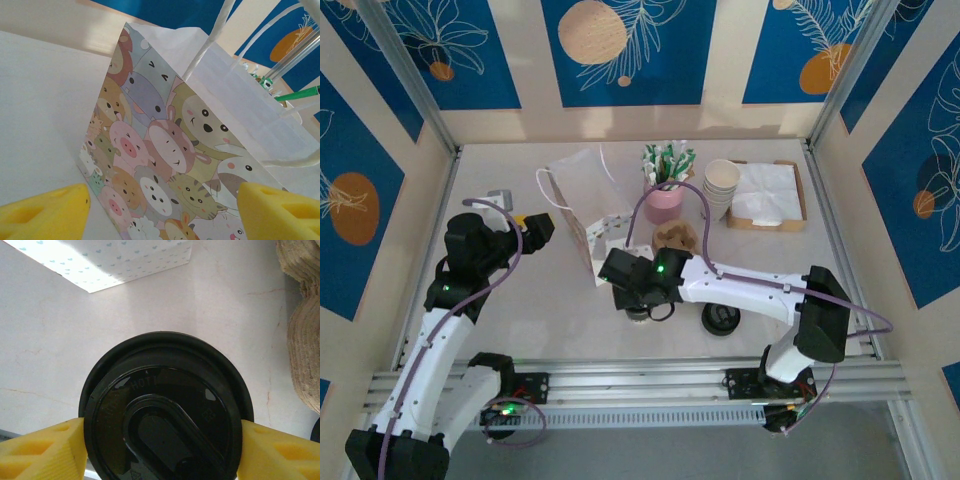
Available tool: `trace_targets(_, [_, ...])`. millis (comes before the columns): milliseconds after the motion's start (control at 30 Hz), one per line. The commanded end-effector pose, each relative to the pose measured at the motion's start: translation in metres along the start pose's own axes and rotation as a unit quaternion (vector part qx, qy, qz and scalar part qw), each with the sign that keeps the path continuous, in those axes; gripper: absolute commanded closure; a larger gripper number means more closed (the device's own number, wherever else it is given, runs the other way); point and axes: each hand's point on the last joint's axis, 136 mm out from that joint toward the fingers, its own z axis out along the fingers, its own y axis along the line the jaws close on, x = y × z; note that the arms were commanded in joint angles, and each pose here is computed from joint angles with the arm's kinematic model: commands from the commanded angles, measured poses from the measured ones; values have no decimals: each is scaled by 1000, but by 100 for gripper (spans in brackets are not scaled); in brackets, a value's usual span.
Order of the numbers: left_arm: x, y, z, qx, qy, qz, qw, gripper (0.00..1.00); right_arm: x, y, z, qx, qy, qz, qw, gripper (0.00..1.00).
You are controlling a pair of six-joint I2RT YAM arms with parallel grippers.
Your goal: Pack the takeout coffee
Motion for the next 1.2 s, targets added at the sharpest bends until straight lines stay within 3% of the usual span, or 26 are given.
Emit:
trace_targets(0, [3, 1, 0, -2, 2, 7, 1000, 23, 0, -3, 1, 10, 7, 2, 1000, 30])
trace_targets(600, [4, 2, 1, -2, 4, 6, 1000, 23, 20, -17, 13, 59, 50, -3, 997, 29])
trace_targets(900, [4, 2, 1, -2, 4, 6, 1000, 23, 24, -44, 14, 160, 53, -31, 985, 29])
trace_targets(1167, [4, 2, 1, -2, 4, 6, 1000, 23, 45, -39, 31, 161, 89, -37, 982, 29])
